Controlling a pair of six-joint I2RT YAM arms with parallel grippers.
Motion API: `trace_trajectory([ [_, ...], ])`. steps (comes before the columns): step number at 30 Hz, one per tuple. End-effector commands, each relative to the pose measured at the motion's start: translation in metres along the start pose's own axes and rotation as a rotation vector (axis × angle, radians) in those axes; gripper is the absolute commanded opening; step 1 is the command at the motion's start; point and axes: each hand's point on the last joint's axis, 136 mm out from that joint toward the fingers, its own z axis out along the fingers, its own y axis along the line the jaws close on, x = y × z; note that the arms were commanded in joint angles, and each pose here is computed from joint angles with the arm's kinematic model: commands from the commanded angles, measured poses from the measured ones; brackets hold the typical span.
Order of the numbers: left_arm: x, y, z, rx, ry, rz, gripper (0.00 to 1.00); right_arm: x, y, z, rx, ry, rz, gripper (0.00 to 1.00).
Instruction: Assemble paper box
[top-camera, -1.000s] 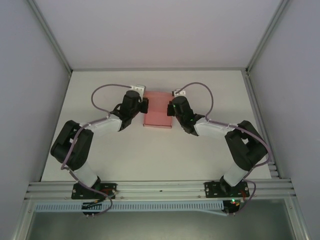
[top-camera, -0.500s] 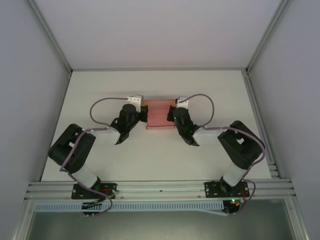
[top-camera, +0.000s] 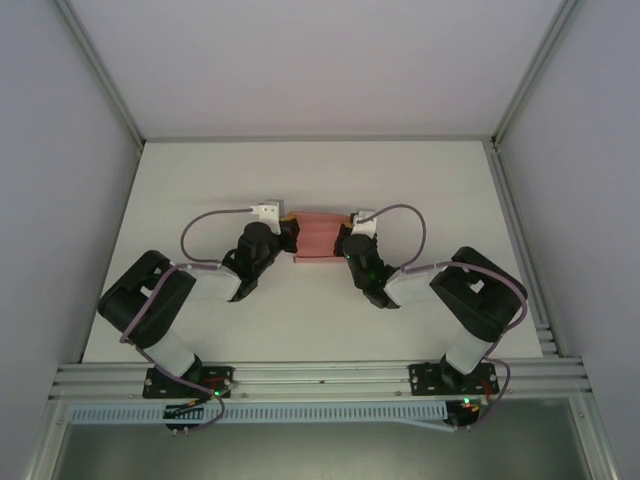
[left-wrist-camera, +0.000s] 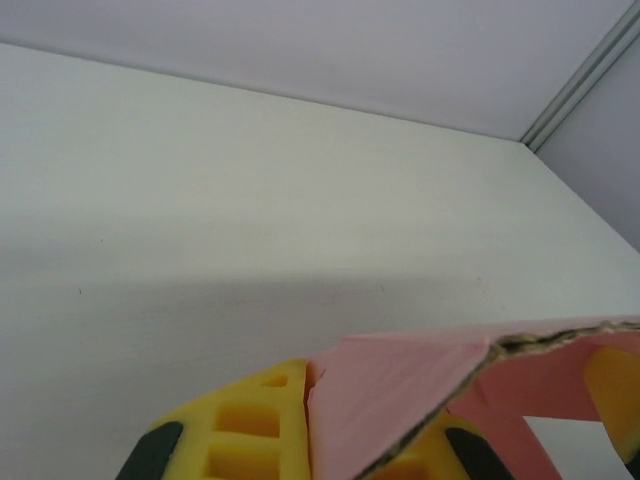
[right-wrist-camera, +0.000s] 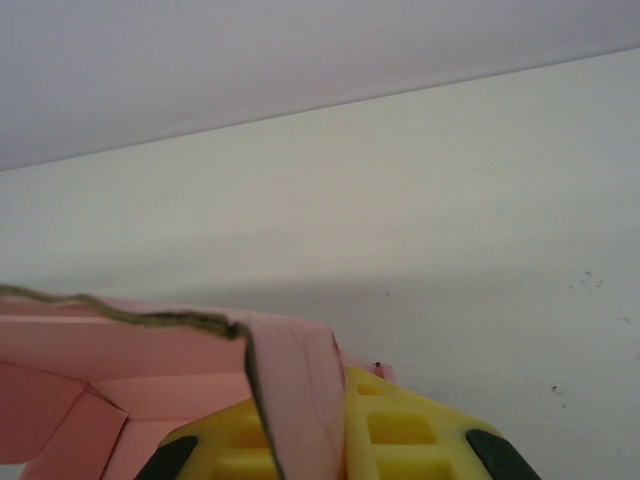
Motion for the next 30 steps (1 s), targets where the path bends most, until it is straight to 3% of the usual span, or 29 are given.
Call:
trace_trajectory([
  [1,0.010,-0.058,0.002,0.163,0.113,-0.025,0.00,0.031,0.021,-0.009,-0.078,0.112,-0.039,0.11],
  [4,0.012,-0.058,0.002,0.159,0.097,0.007,0.01,0.033,0.017,-0.011,-0.069,0.112,-0.047,0.11],
  [7,0.037,-0.043,0.004,0.121,0.138,-0.010,0.01,0.037,0.015,-0.011,-0.064,0.120,-0.049,0.13],
  [16,0.083,-0.039,-0.022,0.197,0.202,-0.043,0.03,0.053,-0.003,-0.023,-0.039,0.151,-0.093,0.12],
  [23,0.086,-0.042,-0.032,0.205,0.223,-0.013,0.09,0.061,-0.012,-0.027,0.000,0.180,-0.118,0.11],
  [24,0.083,-0.040,-0.035,0.191,0.219,-0.005,0.12,0.060,-0.015,-0.029,0.011,0.173,-0.113,0.11],
  [26,0.078,-0.035,-0.040,0.155,0.212,0.015,0.28,0.058,-0.018,-0.031,0.019,0.167,-0.109,0.11],
  [28,0.076,-0.026,-0.045,0.101,0.228,0.032,0.32,0.058,-0.019,-0.032,0.019,0.171,-0.109,0.12],
  [30,0.074,-0.022,-0.052,0.071,0.256,0.057,0.49,0.058,-0.018,-0.033,0.020,0.177,-0.117,0.15],
])
